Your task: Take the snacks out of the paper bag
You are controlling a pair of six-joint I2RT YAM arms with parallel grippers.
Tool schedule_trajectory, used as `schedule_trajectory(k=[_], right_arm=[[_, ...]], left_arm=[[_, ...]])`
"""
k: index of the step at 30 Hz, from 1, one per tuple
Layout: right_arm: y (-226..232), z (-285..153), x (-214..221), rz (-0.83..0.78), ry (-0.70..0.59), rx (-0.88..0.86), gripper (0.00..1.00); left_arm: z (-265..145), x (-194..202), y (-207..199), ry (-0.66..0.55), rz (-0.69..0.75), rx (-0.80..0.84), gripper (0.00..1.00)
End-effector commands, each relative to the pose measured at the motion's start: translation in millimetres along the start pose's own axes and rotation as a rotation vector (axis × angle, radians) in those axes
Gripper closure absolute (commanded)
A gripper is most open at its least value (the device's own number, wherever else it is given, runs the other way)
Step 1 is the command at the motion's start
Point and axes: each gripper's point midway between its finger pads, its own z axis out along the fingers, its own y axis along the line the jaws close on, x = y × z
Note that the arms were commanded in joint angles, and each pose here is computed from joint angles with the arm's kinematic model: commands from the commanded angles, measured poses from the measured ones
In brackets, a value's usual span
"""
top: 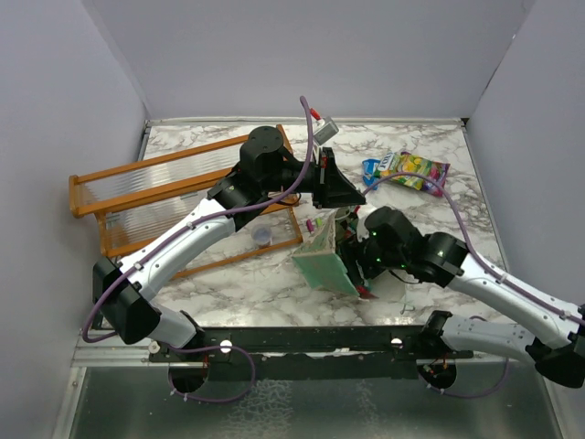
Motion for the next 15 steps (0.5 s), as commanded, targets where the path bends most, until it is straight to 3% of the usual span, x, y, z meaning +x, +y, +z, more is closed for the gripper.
schedule_trajectory(k=[1,10,15], right_arm=[[-24.4,11.9,-2.8,0.073,-0.066,0.249,0.36],[-36.6,34.2,0.8,0.108,-0.153,0.292,0.26],[-54.2,47.4,0.1,0.176,-0.258,0.362,0.26]], left_arm=[[-1.2,-8.8,-12.0,-0.016,0.043,0.041,1.0],[-3.0,-5.2,-10.8,-0.012,0.034,0.034,1.0],[-2.9,-3.2,-9.5,-0.013,0.022,0.031,1.0]])
